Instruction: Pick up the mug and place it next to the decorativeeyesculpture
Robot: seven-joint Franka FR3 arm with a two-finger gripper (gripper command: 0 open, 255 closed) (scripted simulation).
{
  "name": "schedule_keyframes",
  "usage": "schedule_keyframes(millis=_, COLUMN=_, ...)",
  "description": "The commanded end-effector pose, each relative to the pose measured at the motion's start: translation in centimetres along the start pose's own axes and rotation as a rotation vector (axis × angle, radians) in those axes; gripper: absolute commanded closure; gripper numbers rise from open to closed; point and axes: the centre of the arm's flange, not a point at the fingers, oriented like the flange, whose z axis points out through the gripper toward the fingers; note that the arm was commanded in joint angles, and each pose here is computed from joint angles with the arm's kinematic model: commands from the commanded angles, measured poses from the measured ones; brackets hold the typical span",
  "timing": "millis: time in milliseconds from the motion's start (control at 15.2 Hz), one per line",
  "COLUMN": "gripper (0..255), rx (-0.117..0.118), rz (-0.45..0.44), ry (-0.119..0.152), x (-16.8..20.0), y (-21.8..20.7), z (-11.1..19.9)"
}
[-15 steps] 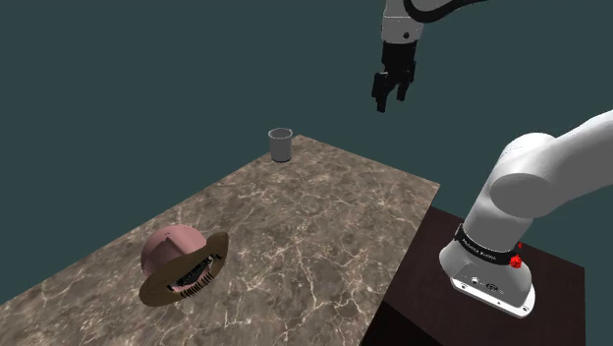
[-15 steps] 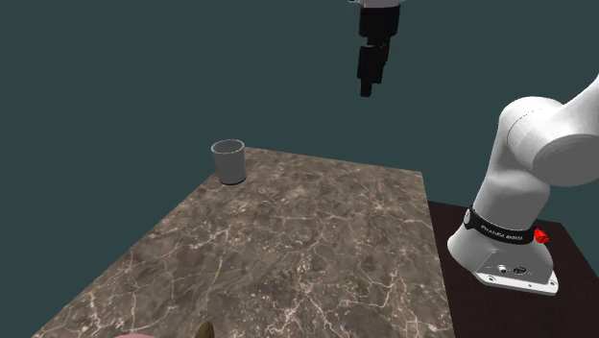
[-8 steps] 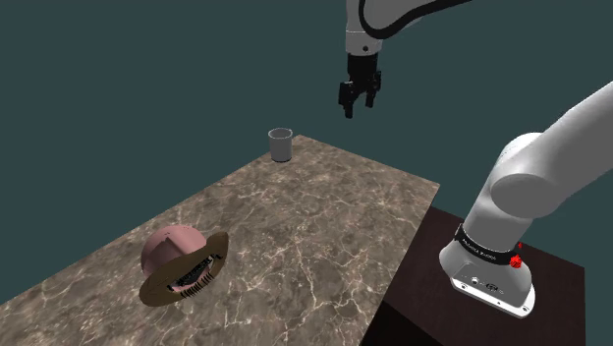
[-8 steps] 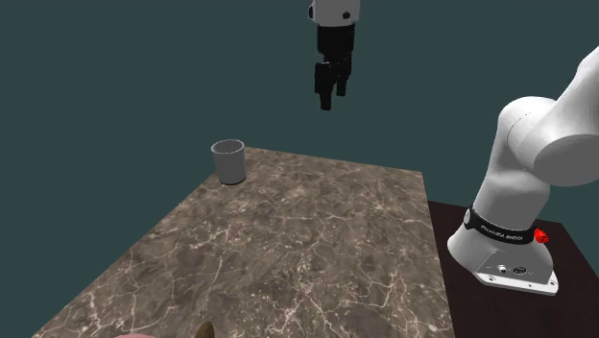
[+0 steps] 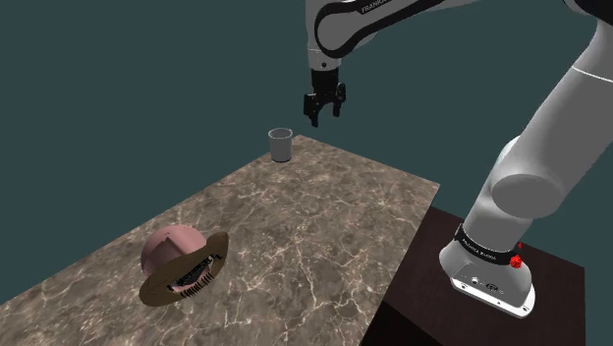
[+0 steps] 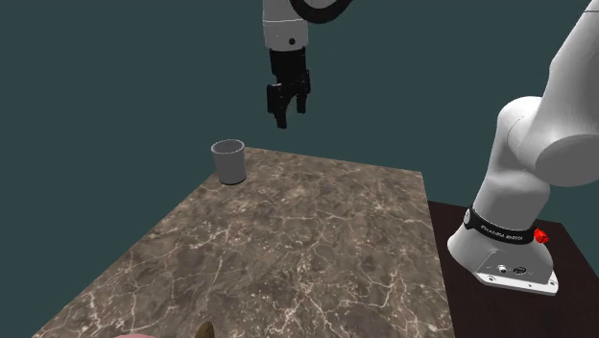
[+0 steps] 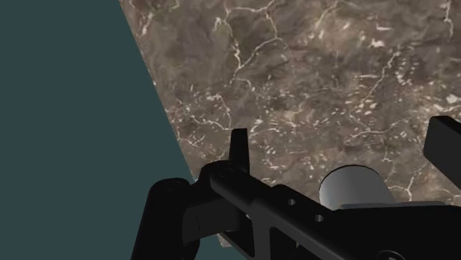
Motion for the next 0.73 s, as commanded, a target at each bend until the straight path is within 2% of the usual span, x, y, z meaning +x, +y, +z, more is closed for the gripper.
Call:
schedule_keyframes(millis=0, gripper=0, rx=0.003, rz=0.002, ry=0.0, x=2.2, y=-1.5, z=0.8)
schedule_keyframes(millis=660, gripper=0, rx=0.015, rz=0.011, ry=0.0, x=12.9, y=-7.9, z=4.8)
